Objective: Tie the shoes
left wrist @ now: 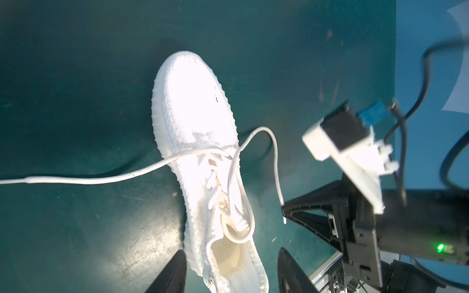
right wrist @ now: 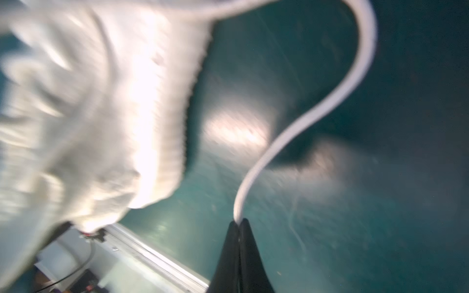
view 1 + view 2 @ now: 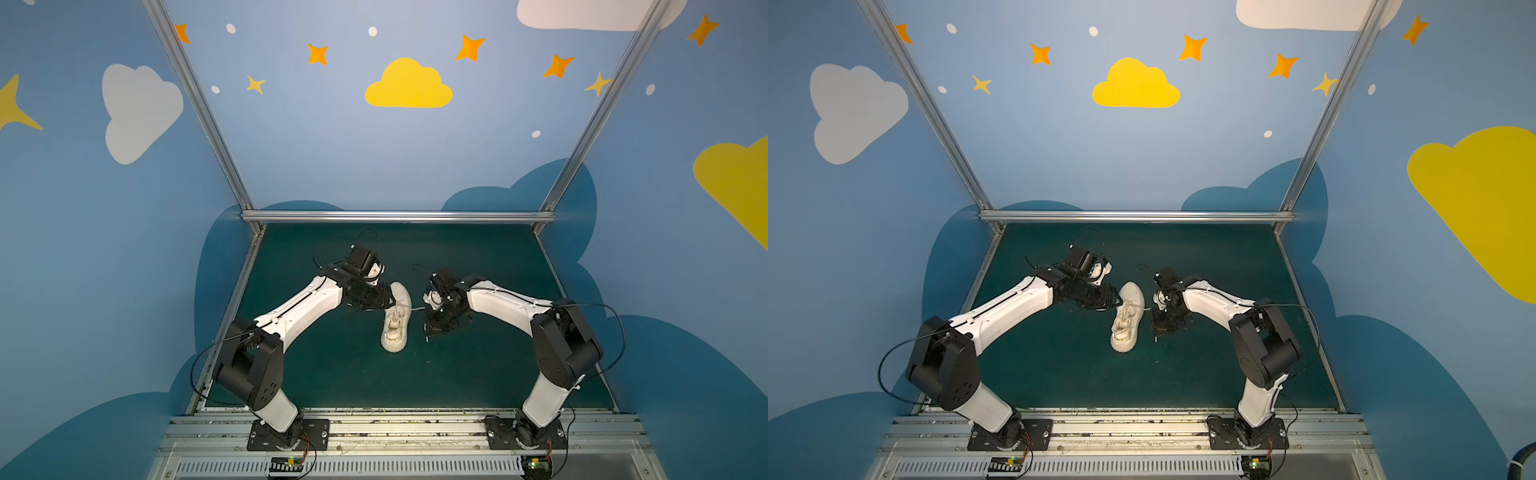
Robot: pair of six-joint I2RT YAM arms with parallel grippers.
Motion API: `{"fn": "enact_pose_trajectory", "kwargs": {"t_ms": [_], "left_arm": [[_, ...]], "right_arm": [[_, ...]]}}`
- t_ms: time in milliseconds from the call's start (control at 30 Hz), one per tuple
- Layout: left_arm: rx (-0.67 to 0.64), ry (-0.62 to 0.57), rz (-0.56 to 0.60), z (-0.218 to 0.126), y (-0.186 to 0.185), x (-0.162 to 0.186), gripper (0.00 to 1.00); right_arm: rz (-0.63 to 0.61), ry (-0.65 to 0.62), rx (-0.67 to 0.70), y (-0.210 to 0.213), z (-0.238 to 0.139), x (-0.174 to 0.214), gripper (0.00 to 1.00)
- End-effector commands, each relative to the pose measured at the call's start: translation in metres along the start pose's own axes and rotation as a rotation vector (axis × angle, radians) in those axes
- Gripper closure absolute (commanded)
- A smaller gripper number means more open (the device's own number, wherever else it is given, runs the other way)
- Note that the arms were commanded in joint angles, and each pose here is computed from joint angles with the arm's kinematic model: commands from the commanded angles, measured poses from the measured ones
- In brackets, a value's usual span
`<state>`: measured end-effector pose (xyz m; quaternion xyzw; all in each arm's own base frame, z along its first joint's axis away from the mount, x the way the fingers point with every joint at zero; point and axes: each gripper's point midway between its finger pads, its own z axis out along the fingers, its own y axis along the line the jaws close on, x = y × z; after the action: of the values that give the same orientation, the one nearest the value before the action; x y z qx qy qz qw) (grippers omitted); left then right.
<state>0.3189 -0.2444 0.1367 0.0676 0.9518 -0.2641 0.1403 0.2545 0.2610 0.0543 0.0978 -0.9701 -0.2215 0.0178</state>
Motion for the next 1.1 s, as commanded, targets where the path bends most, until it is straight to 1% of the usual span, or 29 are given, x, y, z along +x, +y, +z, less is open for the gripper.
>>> {"fn": "enact_pose_trajectory", "kwargs": {"t_ms": [0, 167, 300, 433, 567, 867, 1067], "left_arm": [[0.002, 0.008, 0.018, -0.002, -0.005, -0.003, 0.44], [0.002, 0.035, 0.036, 0.000, -0.008, 0.000, 0.48], [0.046, 0.048, 0.040, 0.002, -0.017, 0.000, 0.55], [0.072, 0.074, 0.050, 0.010, -0.026, 0.002, 0.55], [0.066, 0.090, 0.042, 0.020, -0.023, 0.005, 0.55], [0.069, 0.093, 0.034, 0.027, -0.021, 0.005, 0.56], [0.066, 0.099, 0.029, 0.028, -0.017, 0.010, 0.56]], "right_arm": [[0.008, 0.010, -0.126, 0.019, 0.006, -0.017, 1.00], [0.012, 0.022, -0.201, 0.029, 0.014, -0.032, 1.00], [0.032, 0.011, -0.254, 0.033, 0.014, -0.041, 1.00], [0.025, -0.009, -0.283, 0.039, 0.012, -0.047, 1.00], [0.040, -0.001, -0.311, 0.040, 0.017, -0.051, 1.00], [0.074, 0.007, -0.380, 0.044, 0.026, -0.057, 1.00], [0.072, -0.015, -0.439, 0.054, 0.020, -0.062, 1.00]]}}
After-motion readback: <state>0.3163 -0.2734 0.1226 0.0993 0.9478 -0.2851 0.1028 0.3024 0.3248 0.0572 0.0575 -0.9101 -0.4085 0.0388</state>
